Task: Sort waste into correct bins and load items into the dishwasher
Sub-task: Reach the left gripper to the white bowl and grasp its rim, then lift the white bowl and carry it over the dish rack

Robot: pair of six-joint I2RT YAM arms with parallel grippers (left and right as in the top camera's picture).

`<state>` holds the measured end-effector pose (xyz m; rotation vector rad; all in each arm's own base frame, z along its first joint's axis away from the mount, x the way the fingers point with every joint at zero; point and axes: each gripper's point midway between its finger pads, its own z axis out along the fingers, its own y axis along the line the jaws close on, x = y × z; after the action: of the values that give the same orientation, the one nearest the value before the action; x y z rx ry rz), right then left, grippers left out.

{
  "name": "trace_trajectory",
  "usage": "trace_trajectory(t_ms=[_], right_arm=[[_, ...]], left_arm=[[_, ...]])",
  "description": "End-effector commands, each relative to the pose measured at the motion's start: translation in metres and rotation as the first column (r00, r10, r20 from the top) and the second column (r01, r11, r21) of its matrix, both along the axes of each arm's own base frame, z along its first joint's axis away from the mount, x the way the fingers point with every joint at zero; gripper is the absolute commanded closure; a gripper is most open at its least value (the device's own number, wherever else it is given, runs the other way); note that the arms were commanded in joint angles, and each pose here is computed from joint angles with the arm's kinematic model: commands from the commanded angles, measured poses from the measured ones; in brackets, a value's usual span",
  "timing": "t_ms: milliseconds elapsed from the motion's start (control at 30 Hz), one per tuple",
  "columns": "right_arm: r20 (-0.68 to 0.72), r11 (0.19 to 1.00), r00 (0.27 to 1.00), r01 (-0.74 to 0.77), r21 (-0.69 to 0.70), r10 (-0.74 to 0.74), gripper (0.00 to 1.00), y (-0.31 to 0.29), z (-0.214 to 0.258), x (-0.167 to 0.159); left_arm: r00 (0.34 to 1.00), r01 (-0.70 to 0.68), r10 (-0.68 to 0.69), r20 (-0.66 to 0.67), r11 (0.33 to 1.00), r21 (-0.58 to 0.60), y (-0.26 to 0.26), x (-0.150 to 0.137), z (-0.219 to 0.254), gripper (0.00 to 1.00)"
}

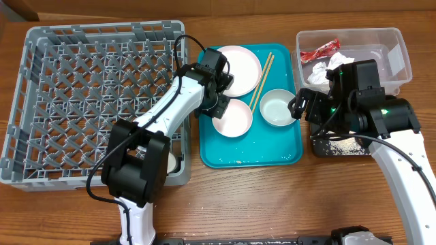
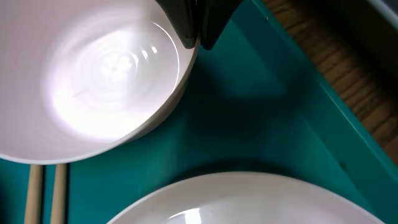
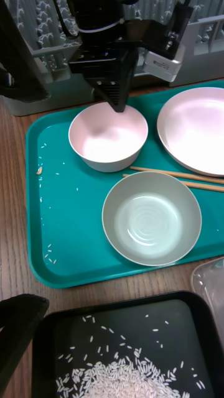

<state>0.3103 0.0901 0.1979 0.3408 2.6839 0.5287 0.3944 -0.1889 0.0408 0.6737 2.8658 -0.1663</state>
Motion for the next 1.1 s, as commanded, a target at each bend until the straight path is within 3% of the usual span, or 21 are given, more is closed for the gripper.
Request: trace_trajectory(t_ms=[0,133,233,333,433,600,667,733,833,967,1067], right_arm=[[0.029,1.000,1.000,0.008,-0.006,-0.008,0.00,-0.003,0.008,0.004],[0.026,1.000,1.000,0.008,-0.007,-0.008,0.00,-0.003,0.008,0.004],[0.026,1.000,1.000,0.008,-0.006,-0.008,0.00,-0.003,0.008,0.004],[0.026,1.000,1.000,0.008,-0.006,-0.008,0.00,-0.003,0.008,0.004],[0.026,1.000,1.000,0.008,-0.006,-0.008,0.00,-0.003,0.008,0.004],[0.026,1.000,1.000,0.008,-0.006,-0.008,0.00,-0.003,0.008,0.004],[0.026,1.000,1.000,0.008,-0.006,-0.008,0.00,-0.003,0.008,0.004],[0.026,1.000,1.000,0.008,-0.006,-0.008,0.00,-0.003,0.008,0.004],[0.026,1.000,1.000,0.008,-0.006,-0.008,0.00,-0.003,0.008,0.004],[0.026,1.000,1.000,0.008,-0.006,-0.008,0.00,-0.003,0.008,0.004],[0.026,1.000,1.000,0.008,-0.006,-0.008,0.00,-0.003,0.008,0.004]], left_arm=[[1.000,-0.009,0.008,0.008,0.999,0.051,0.010,0.003,-0.001,0.96],[1.000,-0.015,0.014,0.007,0.998,0.067,0.014,0.002,0.016,0.96],[0.998,-0.044,0.040,0.052,0.996,0.077,0.019,0.007,0.055,0.96],[0.974,-0.147,0.120,0.192,0.980,0.132,0.039,0.020,0.108,0.96],[0.904,-0.283,0.201,0.377,0.943,0.176,0.067,0.032,0.161,0.96],[0.625,-0.625,0.346,0.700,0.759,0.183,0.131,0.040,0.242,0.96],[0.507,-0.726,0.350,0.788,0.666,0.171,0.151,0.041,0.263,0.96],[0.429,-0.780,0.335,0.839,0.605,0.158,0.162,0.047,0.273,0.96],[0.380,-0.820,0.280,0.882,0.544,0.181,0.171,0.062,0.276,0.96],[0.303,-0.891,0.201,0.931,0.407,0.202,0.187,0.079,0.272,0.96],[0.327,-0.896,0.169,0.930,0.370,0.247,0.192,0.095,0.252,0.96]])
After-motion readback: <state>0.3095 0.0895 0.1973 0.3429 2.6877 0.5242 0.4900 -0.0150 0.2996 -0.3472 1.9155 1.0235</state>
